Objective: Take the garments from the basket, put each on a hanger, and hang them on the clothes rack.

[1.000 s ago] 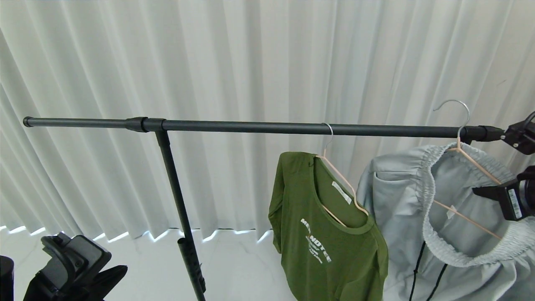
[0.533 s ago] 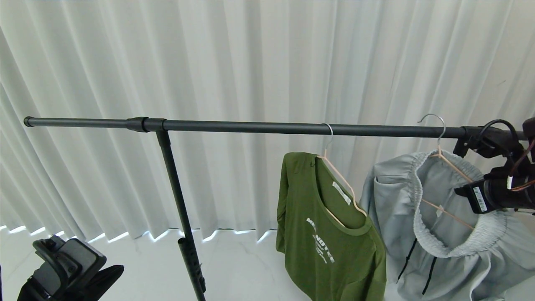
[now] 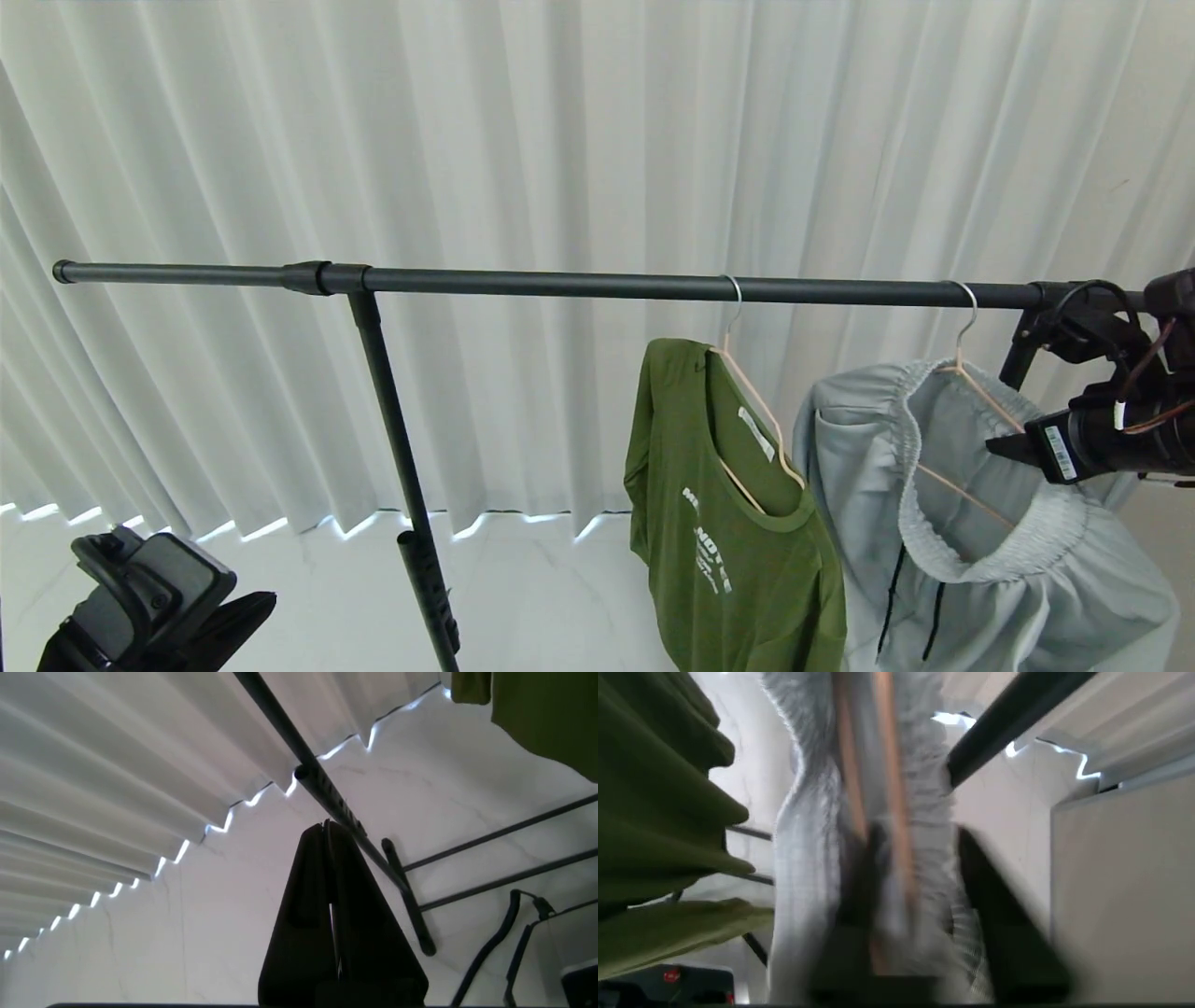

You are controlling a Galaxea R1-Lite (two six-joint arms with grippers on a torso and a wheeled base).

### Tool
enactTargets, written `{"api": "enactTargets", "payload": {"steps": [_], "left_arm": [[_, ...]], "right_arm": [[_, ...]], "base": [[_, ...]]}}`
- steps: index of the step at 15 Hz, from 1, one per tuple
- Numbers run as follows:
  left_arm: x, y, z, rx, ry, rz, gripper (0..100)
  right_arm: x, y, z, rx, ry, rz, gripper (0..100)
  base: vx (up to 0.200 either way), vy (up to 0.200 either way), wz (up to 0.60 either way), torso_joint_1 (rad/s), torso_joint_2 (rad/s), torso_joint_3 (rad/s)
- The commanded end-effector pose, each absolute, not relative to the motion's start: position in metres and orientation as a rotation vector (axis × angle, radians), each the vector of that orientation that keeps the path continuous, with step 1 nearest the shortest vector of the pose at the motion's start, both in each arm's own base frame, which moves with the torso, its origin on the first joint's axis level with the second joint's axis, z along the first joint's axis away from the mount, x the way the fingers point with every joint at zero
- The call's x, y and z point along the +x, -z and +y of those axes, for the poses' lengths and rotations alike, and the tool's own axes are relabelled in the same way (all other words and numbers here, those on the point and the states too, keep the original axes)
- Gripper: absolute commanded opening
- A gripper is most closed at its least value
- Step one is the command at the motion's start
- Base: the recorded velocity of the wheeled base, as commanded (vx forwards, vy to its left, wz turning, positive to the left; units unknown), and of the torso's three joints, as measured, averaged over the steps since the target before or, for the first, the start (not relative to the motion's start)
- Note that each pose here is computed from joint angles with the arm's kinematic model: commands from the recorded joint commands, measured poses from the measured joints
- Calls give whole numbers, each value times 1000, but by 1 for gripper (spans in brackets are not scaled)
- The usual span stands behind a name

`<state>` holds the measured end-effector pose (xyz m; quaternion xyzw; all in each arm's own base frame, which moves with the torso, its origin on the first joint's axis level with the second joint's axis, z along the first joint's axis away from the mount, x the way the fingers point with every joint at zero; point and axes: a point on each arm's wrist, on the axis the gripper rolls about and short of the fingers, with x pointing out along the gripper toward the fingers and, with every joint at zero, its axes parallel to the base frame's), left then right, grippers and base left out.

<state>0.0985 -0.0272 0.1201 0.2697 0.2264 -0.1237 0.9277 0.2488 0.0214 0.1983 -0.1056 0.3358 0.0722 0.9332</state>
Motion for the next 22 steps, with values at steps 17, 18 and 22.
{"api": "enactTargets", "payload": {"steps": [17,18,22], "left_arm": [[56,-133,7,350,-183,278,0],[53,-131,7,353,-194,276,0],[39,-124,7,360,-243,229,0]], "right_arm": [[99,-234,6,-145,-108,151,100],[97,-234,4,-145,-87,144,100],[83,-218,0,-140,-46,161,100]], "base": [[-82,0,0,0,0,1],[-200,0,0,-2,2,2],[-200,0,0,4,0,1]]}}
